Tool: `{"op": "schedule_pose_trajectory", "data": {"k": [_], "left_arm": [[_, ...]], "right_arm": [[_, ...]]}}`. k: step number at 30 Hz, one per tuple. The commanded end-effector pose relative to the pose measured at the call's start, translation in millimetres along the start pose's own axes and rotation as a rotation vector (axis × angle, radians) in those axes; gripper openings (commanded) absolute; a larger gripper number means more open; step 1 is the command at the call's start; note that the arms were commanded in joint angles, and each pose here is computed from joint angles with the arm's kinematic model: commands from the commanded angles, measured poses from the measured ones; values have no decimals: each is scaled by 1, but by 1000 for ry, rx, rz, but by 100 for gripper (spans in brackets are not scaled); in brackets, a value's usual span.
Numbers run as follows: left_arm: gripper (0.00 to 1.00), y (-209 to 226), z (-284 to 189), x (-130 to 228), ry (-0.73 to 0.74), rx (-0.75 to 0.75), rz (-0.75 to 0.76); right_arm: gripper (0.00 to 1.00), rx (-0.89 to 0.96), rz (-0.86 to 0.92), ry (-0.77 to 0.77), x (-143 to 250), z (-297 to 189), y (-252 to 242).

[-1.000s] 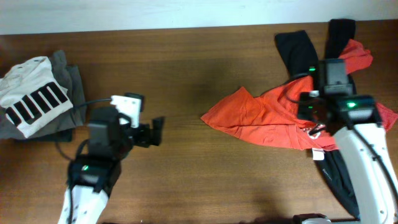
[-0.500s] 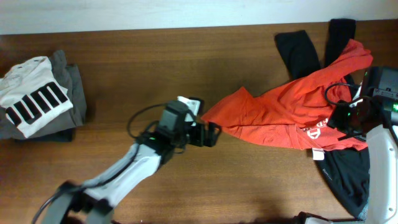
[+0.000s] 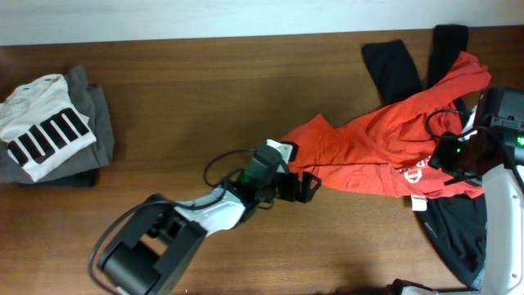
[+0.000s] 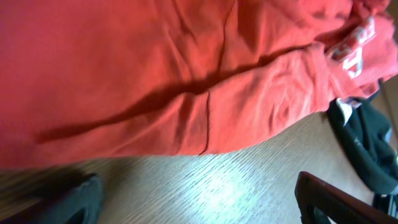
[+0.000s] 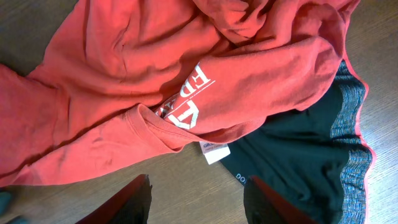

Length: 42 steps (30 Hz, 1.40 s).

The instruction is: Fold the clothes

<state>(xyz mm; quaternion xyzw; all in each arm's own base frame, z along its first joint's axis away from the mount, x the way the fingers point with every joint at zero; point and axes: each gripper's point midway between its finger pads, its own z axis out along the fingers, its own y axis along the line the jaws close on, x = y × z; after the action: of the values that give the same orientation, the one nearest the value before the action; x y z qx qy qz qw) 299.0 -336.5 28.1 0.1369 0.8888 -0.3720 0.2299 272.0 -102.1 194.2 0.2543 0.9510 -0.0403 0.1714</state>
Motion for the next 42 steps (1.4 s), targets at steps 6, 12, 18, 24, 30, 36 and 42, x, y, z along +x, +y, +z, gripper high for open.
{"op": "schedule_pose_trajectory", "data": {"k": [6,12,18,24,30,36,42], "left_arm": [[95,3,44,3,44,-13,-3],[54,5,48,-33,-65,-80,23],[1,11,47,-33,-65,-105,18],[1,2,7,-74,-138,-109,121],[0,15,-106,-153,-357,-250,126],[1,92,-212,-183,-497,-504,-22],[96,133,-215,-162,-397,-509,-127]], "right_arm": [[53,-8,9,-15,-3,-6,0],[53,-7,9,-9,-1,-6,0],[53,-7,9,-9,-1,-6,0],[52,-10,7,-6,-1,-6,0],[51,-68,-61,27,4,-1,11],[51,-64,-61,56,4,7,11],[51,-63,-62,86,6,14,12]]}}
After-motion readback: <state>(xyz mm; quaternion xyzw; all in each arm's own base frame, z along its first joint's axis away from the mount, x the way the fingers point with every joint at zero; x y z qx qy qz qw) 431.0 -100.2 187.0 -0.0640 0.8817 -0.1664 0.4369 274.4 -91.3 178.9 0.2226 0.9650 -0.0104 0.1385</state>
